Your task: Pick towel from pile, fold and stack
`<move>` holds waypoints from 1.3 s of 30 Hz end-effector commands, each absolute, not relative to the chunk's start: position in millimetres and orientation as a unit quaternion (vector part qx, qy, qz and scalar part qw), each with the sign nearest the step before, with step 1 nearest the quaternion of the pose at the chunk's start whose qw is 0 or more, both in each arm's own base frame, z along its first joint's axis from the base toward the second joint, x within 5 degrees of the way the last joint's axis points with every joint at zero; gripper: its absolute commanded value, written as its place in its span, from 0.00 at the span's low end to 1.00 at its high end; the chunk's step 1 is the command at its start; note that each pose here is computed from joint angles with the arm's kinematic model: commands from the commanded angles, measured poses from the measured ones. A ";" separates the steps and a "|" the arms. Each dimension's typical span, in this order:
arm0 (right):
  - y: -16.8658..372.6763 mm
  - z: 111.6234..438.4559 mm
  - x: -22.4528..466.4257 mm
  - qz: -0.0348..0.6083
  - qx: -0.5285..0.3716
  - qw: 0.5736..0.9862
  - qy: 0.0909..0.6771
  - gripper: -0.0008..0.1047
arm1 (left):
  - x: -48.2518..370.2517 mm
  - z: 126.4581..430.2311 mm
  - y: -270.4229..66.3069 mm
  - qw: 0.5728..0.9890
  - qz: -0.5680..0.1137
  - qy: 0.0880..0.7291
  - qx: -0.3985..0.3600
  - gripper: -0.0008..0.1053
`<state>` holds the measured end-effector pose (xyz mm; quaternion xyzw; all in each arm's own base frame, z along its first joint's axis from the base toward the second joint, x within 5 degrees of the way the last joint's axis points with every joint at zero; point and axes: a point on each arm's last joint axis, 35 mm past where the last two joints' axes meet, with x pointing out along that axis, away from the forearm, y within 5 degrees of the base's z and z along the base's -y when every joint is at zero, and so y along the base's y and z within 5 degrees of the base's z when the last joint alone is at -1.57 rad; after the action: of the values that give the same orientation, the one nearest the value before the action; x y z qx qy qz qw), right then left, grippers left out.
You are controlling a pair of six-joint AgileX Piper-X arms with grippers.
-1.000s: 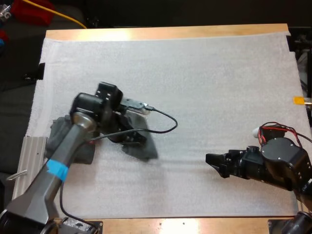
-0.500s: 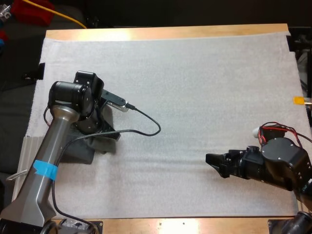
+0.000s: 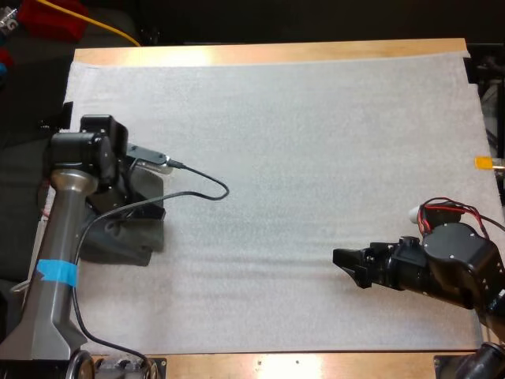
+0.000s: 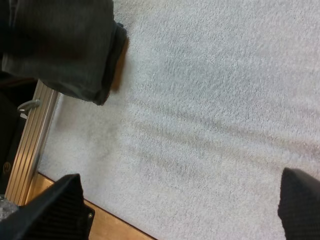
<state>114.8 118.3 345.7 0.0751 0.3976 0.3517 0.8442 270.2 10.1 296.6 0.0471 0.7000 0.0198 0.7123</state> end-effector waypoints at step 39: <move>118.2 349.2 113.9 0.360 0.079 0.843 0.392 0.73 | 275.7 286.7 62.3 0.716 0.166 0.678 0.004 0.60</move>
<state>114.7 118.4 345.7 0.0755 0.3981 0.3534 0.8432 275.2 63.7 285.3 0.0121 0.6837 0.1668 0.7103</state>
